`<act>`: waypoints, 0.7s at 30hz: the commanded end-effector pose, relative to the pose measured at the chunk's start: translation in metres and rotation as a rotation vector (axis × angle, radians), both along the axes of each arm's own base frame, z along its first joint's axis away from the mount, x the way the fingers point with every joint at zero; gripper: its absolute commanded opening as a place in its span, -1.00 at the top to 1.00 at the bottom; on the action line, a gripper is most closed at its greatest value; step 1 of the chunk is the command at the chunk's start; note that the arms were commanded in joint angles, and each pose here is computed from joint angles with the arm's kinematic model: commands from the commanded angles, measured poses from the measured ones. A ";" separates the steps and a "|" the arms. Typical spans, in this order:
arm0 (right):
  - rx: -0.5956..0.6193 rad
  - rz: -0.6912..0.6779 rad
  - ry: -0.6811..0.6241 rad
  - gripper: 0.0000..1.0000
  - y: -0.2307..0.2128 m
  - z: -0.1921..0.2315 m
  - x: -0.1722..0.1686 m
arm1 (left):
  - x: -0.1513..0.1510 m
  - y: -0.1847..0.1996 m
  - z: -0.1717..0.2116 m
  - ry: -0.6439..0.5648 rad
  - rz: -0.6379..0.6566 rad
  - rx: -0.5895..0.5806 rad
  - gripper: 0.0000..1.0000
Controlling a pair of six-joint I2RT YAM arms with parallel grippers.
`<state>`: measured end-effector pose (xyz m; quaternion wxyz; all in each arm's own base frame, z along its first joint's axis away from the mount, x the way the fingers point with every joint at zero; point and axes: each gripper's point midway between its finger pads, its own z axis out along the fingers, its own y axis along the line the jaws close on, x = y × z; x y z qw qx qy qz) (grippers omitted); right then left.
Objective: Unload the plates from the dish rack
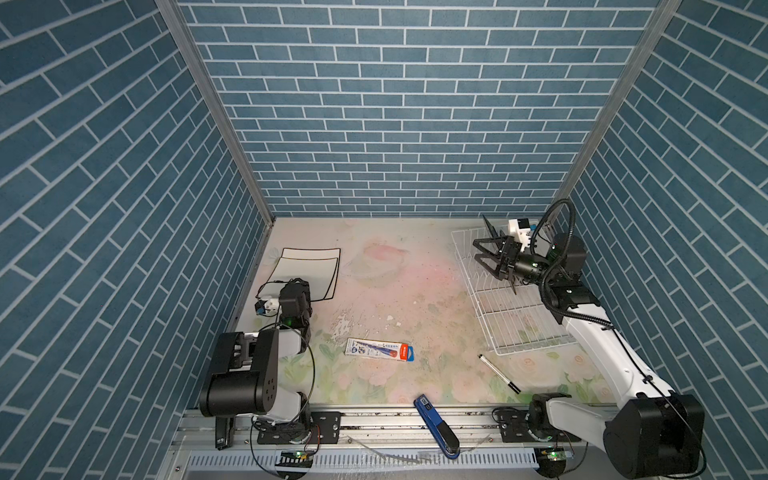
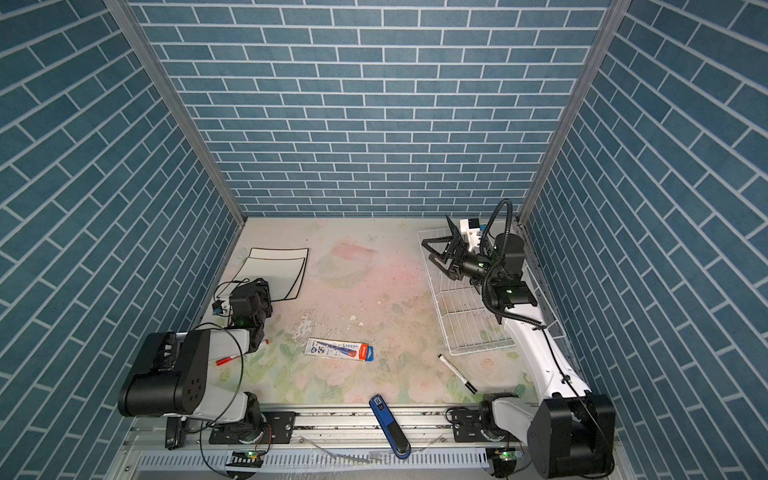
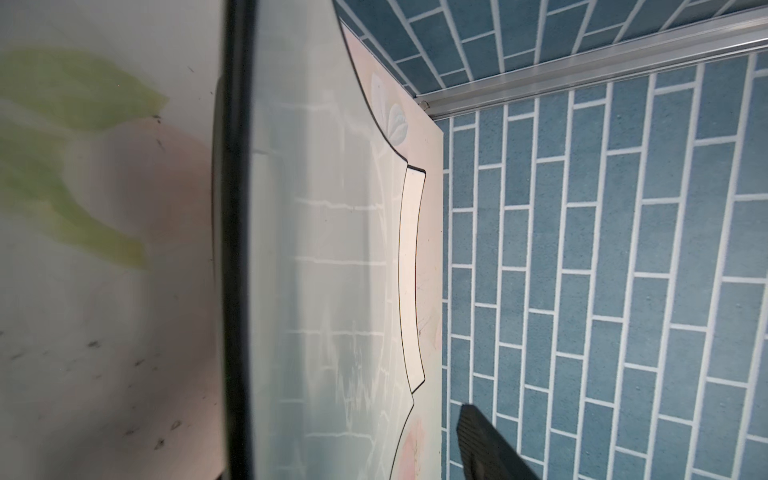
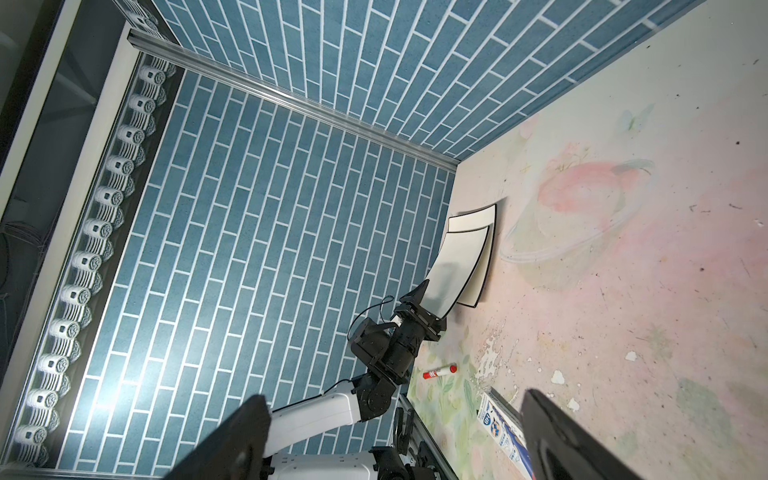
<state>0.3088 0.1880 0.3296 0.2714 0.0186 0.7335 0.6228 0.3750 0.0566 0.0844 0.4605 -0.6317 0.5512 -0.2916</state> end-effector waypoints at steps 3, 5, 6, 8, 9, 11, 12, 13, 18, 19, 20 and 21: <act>-0.017 0.013 -0.057 -0.90 0.000 0.000 -0.007 | 0.018 -0.003 0.021 -0.043 -0.036 0.006 -0.39; -0.017 0.012 -0.056 -0.90 0.000 -0.001 -0.007 | 0.021 -0.005 0.020 -0.030 -0.053 0.005 -0.41; -0.017 0.012 -0.056 -0.90 0.000 -0.001 -0.007 | 0.022 -0.007 0.019 -0.022 -0.062 -0.002 -0.42; -0.018 0.012 -0.056 -0.90 0.000 -0.001 -0.007 | 0.025 -0.009 0.016 -0.011 -0.080 -0.013 -0.43; -0.018 0.011 -0.056 -0.90 0.000 -0.001 -0.006 | 0.027 -0.010 0.015 -0.012 -0.085 -0.019 -0.43; -0.017 0.012 -0.058 -0.90 0.000 -0.001 -0.006 | 0.028 -0.011 0.012 -0.008 -0.090 -0.026 -0.44; -0.018 0.012 -0.058 -0.90 0.000 -0.001 -0.006 | 0.029 -0.012 0.010 -0.005 -0.092 -0.029 -0.44; -0.018 0.012 -0.056 -0.90 0.000 -0.002 -0.006 | 0.029 -0.012 0.009 -0.002 -0.096 -0.030 -0.45; -0.018 0.010 -0.053 -0.90 0.000 -0.002 -0.006 | 0.032 -0.016 0.005 0.014 -0.120 -0.039 -0.49; -0.018 0.010 -0.053 -0.90 0.000 -0.003 -0.006 | 0.033 -0.016 0.005 0.017 -0.124 -0.039 -0.49; -0.018 0.010 -0.053 -0.90 0.000 -0.002 -0.006 | 0.033 -0.017 0.004 0.018 -0.126 -0.040 -0.50; -0.018 0.010 -0.053 -0.90 0.000 -0.002 -0.006 | 0.033 -0.017 0.003 0.025 -0.127 -0.039 -0.51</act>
